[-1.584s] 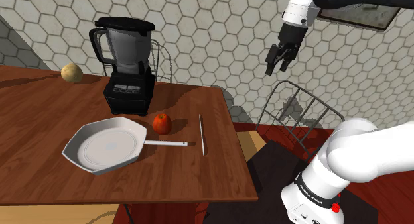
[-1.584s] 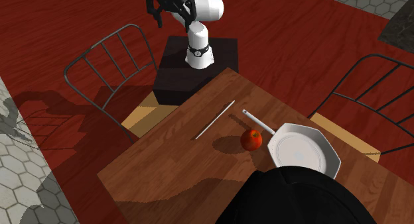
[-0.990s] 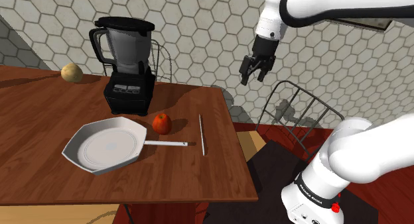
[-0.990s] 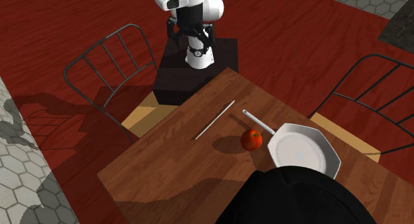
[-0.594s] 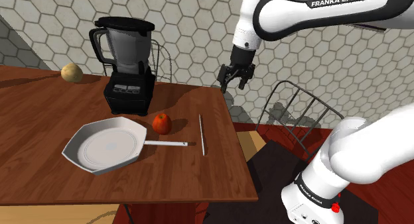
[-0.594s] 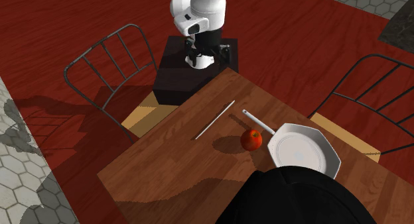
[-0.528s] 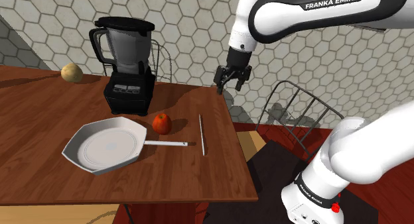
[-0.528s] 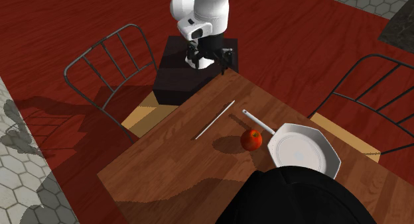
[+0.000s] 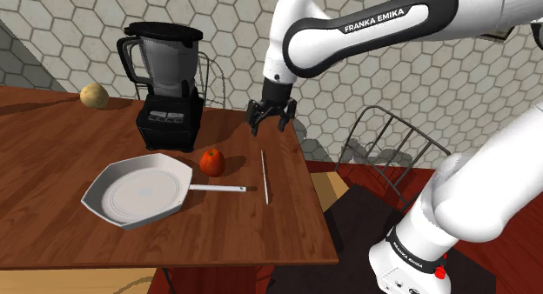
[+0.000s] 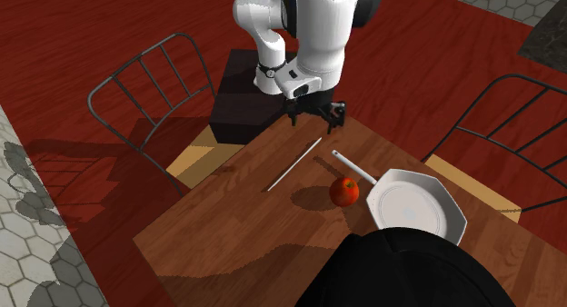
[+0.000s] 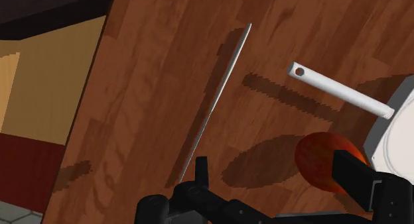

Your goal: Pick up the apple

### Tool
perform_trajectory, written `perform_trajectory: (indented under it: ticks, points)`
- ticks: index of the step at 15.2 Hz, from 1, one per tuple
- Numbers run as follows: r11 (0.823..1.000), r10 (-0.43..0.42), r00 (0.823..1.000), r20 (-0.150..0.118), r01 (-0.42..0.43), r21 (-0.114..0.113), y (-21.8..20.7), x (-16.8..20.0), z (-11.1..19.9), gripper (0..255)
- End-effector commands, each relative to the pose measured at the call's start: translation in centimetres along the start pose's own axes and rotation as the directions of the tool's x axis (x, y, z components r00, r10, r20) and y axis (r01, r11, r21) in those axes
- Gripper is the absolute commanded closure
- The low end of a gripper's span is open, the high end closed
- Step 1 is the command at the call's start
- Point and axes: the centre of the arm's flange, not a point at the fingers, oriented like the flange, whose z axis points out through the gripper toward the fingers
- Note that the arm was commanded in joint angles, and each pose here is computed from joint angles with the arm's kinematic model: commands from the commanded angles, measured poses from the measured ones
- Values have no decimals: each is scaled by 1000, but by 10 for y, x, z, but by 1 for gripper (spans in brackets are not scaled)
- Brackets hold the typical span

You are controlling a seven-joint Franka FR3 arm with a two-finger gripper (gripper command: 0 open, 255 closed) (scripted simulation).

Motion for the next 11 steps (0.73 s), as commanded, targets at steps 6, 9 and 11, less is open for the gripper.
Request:
perform_trajectory:
  ticks: [6, 9, 11]
  points:
    - [999, 34, 999, 5, -34, 22, -71, 36, 48, 0]
    - [998, 48, 999, 8, -48, 31, -101, 52, 68, 0]
    - [998, 58, 998, 9, -58, 37, -120, 63, 81, 0]
